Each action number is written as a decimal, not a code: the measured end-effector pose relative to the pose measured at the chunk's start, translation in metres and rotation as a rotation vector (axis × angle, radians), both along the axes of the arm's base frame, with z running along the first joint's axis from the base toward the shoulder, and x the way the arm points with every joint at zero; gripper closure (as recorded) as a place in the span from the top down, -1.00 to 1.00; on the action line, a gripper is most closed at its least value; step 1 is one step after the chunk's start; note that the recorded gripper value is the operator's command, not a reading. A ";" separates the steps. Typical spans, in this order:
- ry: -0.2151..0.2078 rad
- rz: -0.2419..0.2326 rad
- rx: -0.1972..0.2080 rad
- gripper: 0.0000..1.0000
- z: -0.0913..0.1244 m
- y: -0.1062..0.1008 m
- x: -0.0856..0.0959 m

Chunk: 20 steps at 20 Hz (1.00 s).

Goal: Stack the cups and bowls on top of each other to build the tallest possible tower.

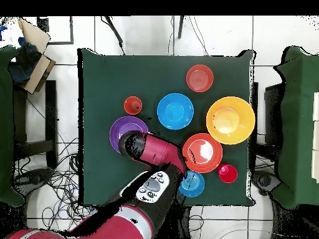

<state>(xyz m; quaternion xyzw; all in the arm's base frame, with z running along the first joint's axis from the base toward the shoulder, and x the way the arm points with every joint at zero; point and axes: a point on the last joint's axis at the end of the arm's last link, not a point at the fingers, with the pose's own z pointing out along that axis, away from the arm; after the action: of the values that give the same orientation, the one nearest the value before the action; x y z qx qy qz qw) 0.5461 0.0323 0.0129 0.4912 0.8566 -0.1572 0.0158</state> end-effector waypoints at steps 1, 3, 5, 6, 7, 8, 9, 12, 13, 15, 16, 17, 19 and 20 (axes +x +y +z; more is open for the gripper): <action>-0.008 -0.008 0.005 1.00 -0.002 -0.003 -0.001; -0.025 -0.030 0.013 1.00 -0.006 -0.013 -0.004; -0.032 -0.044 0.017 1.00 -0.010 -0.019 -0.008; -0.035 -0.050 0.019 1.00 -0.012 -0.022 -0.009; -0.038 -0.055 0.021 1.00 -0.014 -0.023 -0.011; -0.040 -0.059 0.024 1.00 -0.016 -0.025 -0.012; -0.045 -0.068 0.033 1.00 -0.021 -0.027 -0.014; -0.045 -0.078 0.049 1.00 -0.026 -0.026 -0.017; -0.043 -0.082 0.056 1.00 -0.028 -0.025 -0.018; -0.036 -0.091 0.074 1.00 -0.032 -0.022 -0.021; -0.033 -0.097 0.085 1.00 -0.034 -0.021 -0.022; -0.028 -0.107 0.102 1.00 -0.036 -0.019 -0.024; -0.029 -0.128 0.145 1.00 -0.040 -0.015 -0.023; -0.031 -0.131 0.153 1.00 -0.040 -0.015 -0.023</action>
<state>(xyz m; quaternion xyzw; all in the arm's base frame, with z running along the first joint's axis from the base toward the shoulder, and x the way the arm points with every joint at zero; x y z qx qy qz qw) 0.5232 0.0178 -0.0276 0.5485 0.8317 -0.0843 -0.0189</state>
